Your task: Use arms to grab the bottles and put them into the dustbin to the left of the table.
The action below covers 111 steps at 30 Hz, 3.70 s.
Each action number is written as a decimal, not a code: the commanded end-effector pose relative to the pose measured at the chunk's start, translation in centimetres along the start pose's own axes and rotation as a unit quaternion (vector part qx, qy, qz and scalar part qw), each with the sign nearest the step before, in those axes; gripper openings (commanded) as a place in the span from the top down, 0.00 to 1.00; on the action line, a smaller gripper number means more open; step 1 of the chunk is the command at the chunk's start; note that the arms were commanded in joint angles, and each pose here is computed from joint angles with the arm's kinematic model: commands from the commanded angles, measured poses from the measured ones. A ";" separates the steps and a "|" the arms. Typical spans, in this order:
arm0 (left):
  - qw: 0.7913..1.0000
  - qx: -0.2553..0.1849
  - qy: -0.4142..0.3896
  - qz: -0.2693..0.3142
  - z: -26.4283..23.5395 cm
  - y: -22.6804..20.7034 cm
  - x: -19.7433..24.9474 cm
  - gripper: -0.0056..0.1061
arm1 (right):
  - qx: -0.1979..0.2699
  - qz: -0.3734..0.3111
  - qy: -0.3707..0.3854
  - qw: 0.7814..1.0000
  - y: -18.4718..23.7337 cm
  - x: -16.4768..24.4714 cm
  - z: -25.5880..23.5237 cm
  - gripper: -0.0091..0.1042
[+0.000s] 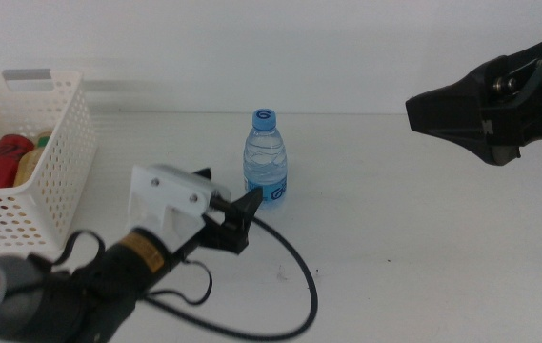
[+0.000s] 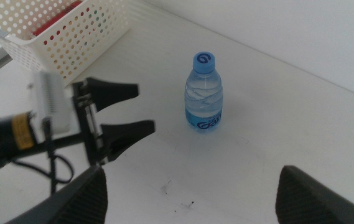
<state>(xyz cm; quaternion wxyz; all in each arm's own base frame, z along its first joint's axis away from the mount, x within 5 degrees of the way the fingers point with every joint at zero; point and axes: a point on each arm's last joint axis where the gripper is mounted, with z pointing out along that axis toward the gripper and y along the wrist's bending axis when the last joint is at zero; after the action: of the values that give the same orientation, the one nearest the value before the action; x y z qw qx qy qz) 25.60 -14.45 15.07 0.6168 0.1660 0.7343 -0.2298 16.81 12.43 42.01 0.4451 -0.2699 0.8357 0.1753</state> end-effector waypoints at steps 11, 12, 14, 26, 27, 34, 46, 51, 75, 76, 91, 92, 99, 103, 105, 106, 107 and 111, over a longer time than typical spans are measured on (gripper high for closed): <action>1.000 0.027 0.004 0.009 6.6 1.9 -0.8 0.11 | 0.006 -0.002 -0.008 1.000 -0.2 -0.2 -0.3 0.11; 1.000 0.027 0.005 0.006 7.0 2.0 -0.6 0.11 | 0.006 -0.002 -0.008 1.000 -0.2 -0.2 -0.3 0.11; 1.000 0.027 0.007 0.001 7.8 2.2 -0.3 0.11 | 0.006 -0.002 -0.008 1.000 -0.2 -0.2 -0.3 0.11; 0.999 0.023 0.022 -0.007 11.7 3.2 2.6 0.11 | 0.006 -0.002 -0.008 1.000 -0.2 -0.2 -0.3 0.11; 0.999 0.023 0.022 -0.007 12.0 3.3 2.8 0.11 | 0.006 -0.002 -0.008 1.000 -0.2 -0.2 -0.3 0.11; 1.000 0.024 0.018 -0.004 13.8 3.6 3.5 0.12 | 0.006 -0.002 -0.008 1.000 -0.2 -0.2 -0.3 0.11; 0.997 0.076 0.013 0.032 13.1 2.4 1.5 0.69 | 0.006 -0.002 -0.008 1.000 -0.2 -0.2 -0.3 0.11; 0.997 0.053 0.033 0.042 10.0 1.7 -2.6 0.67 | 0.006 -0.002 -0.008 1.000 -0.2 -0.2 -0.3 0.11; 0.980 -0.164 0.112 0.007 -4.7 1.9 -23.0 0.67 | 0.006 -0.002 -0.008 1.000 -0.2 -0.2 -0.3 0.11; 0.979 -0.162 0.125 0.013 -4.9 2.2 -23.8 0.67 | 0.006 -0.002 -0.008 1.000 -0.2 -0.2 -0.3 0.11; 0.934 -0.203 0.292 -0.027 -5.5 13.7 -28.5 0.67 | 0.006 -0.002 -0.008 1.000 -0.2 -0.2 -0.3 0.11; 0.930 -0.208 0.302 -0.035 -5.2 14.8 -28.2 0.67 | 0.006 -0.002 -0.008 1.000 -0.2 -0.2 -0.3 0.11; 0.904 -0.228 0.354 -0.070 -3.7 20.7 -24.7 0.67 | 0.006 -0.002 -0.008 1.000 -0.2 -0.2 -0.3 0.11; 0.890 -0.235 0.381 -0.089 -2.5 23.9 -21.6 0.67 | 0.006 -0.002 -0.008 1.000 -0.2 -0.2 -0.3 0.11; 0.885 -0.235 0.391 -0.096 -1.9 24.8 -20.4 0.67 | 0.006 -0.002 -0.008 1.000 -0.2 -0.2 -0.3 0.11; 0.883 -0.236 0.394 -0.098 -1.6 25.1 -19.9 0.67 | 0.006 -0.002 -0.008 1.000 -0.2 -0.2 -0.3 0.11; 0.882 -0.238 0.395 -0.097 -1.4 25.4 -19.5 0.67 | 0.006 -0.002 -0.008 1.000 -0.2 -0.2 -0.3 0.11; 0.872 -0.240 0.415 -0.097 -0.7 26.4 -17.8 0.67 | 0.006 -0.002 -0.008 1.000 -0.2 -0.2 -0.3 0.11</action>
<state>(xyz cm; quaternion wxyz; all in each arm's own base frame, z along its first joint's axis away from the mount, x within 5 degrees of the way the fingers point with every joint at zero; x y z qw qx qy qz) 41.96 8.57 28.49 0.2288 0.0210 0.9729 -0.0250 16.81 12.43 42.01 0.4451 -0.2699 0.8357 0.1753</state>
